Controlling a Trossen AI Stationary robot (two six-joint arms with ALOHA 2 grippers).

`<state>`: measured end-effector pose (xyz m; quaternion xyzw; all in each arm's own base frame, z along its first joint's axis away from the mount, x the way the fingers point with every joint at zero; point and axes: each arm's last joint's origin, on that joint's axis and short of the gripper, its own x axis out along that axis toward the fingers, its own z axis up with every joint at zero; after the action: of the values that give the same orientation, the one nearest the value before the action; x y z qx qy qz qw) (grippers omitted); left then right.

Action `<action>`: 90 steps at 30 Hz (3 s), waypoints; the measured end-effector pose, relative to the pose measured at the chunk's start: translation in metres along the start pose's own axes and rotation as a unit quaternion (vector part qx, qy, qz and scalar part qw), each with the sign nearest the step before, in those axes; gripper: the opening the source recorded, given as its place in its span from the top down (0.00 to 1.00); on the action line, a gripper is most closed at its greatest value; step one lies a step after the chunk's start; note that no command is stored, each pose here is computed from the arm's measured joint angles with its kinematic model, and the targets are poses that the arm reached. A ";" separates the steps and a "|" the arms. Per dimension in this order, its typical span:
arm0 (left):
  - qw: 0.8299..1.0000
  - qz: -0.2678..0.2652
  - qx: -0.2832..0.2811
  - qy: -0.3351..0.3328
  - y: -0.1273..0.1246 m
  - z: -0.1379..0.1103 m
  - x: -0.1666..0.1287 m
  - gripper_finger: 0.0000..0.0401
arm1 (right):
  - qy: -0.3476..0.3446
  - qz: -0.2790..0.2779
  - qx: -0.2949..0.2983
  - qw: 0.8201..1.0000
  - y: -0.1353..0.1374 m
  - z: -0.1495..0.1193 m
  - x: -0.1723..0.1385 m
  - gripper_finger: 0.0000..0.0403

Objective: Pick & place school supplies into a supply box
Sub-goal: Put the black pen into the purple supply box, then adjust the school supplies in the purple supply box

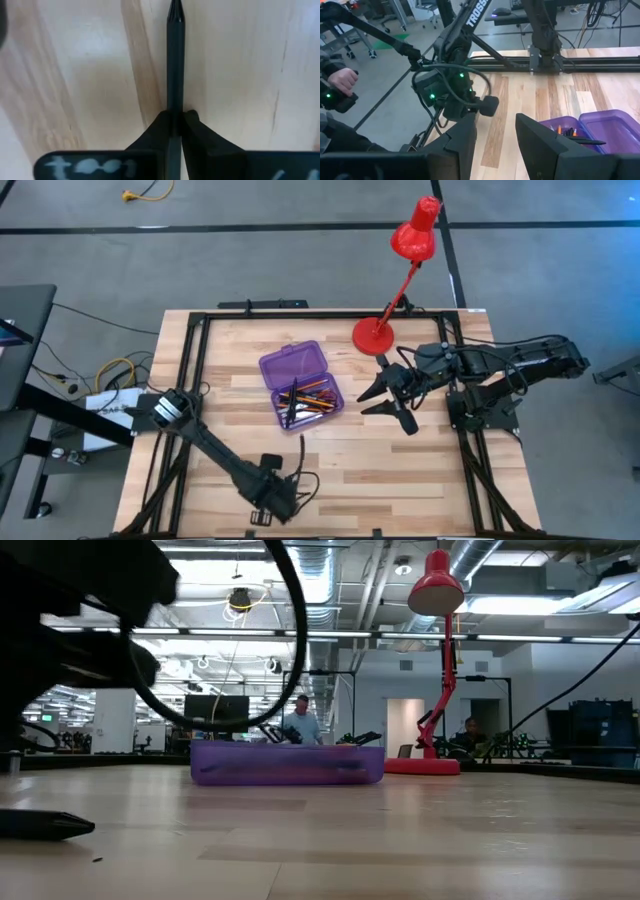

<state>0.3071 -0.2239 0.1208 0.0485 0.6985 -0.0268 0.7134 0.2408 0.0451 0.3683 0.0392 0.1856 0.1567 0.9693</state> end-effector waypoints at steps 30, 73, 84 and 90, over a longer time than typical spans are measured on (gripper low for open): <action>0.928 -0.328 0.038 -0.173 0.177 0.044 -0.095 0.97 | 0.028 0.000 0.008 1.000 0.000 -0.005 0.000 0.67; 0.957 -0.128 -0.203 -0.160 0.312 -0.004 -0.116 0.51 | 0.054 -0.002 0.013 0.998 -0.001 -0.010 -0.001 0.67; 0.963 -0.048 -0.253 -0.080 0.285 -0.011 -0.090 0.66 | 0.057 -0.010 0.013 0.998 0.000 -0.011 -0.001 0.67; 0.964 -0.023 -0.255 -0.076 0.273 -0.014 -0.071 0.73 | 0.058 -0.010 0.010 0.998 0.000 -0.011 -0.001 0.67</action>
<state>0.3207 0.0470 0.2006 -0.1533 0.6265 0.1327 0.7525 0.2361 0.0450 0.3580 0.0375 0.2432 0.1470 0.9580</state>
